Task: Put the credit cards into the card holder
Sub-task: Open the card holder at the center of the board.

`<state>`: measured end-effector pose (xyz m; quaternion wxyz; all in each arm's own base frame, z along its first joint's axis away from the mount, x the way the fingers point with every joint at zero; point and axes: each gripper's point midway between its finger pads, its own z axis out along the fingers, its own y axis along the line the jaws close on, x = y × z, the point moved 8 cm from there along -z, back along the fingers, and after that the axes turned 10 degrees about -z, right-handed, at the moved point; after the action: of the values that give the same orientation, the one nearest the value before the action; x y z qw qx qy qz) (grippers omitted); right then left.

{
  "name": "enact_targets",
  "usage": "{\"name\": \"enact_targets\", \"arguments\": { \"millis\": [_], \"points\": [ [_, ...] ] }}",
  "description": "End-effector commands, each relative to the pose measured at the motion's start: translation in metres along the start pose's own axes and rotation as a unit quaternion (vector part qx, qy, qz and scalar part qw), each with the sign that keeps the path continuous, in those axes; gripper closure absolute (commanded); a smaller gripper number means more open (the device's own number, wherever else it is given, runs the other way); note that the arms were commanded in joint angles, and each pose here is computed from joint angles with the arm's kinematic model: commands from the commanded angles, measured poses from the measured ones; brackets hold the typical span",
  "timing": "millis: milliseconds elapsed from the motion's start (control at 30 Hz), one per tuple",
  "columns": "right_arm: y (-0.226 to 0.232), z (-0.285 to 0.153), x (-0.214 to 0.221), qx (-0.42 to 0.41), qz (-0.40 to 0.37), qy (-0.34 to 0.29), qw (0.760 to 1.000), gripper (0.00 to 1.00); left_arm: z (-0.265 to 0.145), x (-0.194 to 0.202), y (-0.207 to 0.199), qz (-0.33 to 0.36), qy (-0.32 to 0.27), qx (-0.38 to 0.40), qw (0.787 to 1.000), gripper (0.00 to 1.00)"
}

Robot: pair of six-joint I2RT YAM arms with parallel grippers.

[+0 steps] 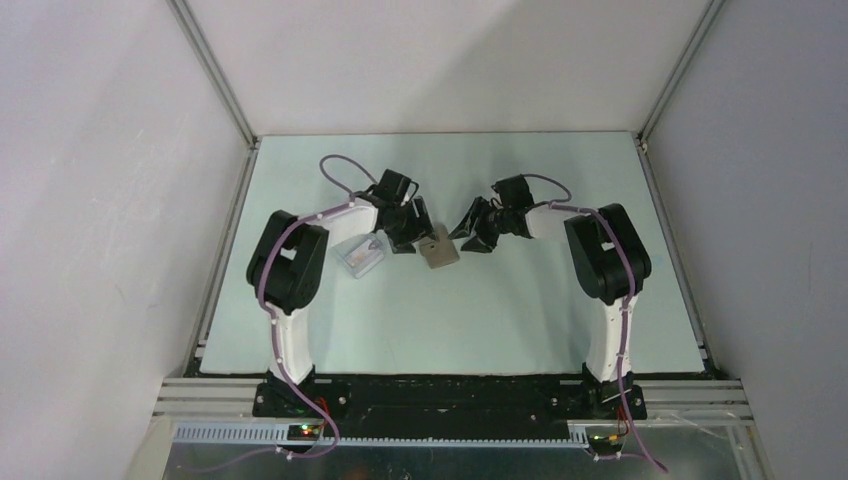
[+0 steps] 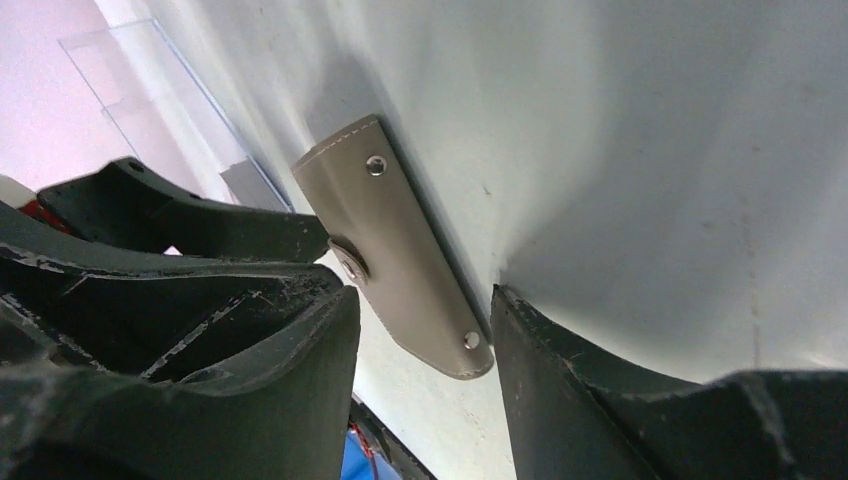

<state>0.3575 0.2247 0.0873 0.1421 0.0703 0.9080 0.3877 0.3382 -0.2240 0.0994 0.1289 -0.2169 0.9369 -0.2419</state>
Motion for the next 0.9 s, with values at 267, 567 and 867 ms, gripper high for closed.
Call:
{"name": "enact_targets", "arguments": {
  "millis": [267, 567, 867],
  "points": [
    [0.016, -0.004, 0.031, -0.082, 0.001, 0.044, 0.996, 0.54, -0.013, 0.027, -0.034, 0.044, 0.038, 0.080, 0.995, 0.47],
    [0.030, -0.046, 0.069, -0.105, -0.007, 0.047, 0.993, 0.91, -0.059, 0.074, -0.038, 0.044, 0.034, 0.158, 0.986, 0.56],
    [0.065, -0.141, 0.100, -0.049, -0.131, -0.023, 0.990, 1.00, -0.135, 0.103, -0.017, 0.063, -0.045, 0.211, 0.974, 0.41]
  ]
}}
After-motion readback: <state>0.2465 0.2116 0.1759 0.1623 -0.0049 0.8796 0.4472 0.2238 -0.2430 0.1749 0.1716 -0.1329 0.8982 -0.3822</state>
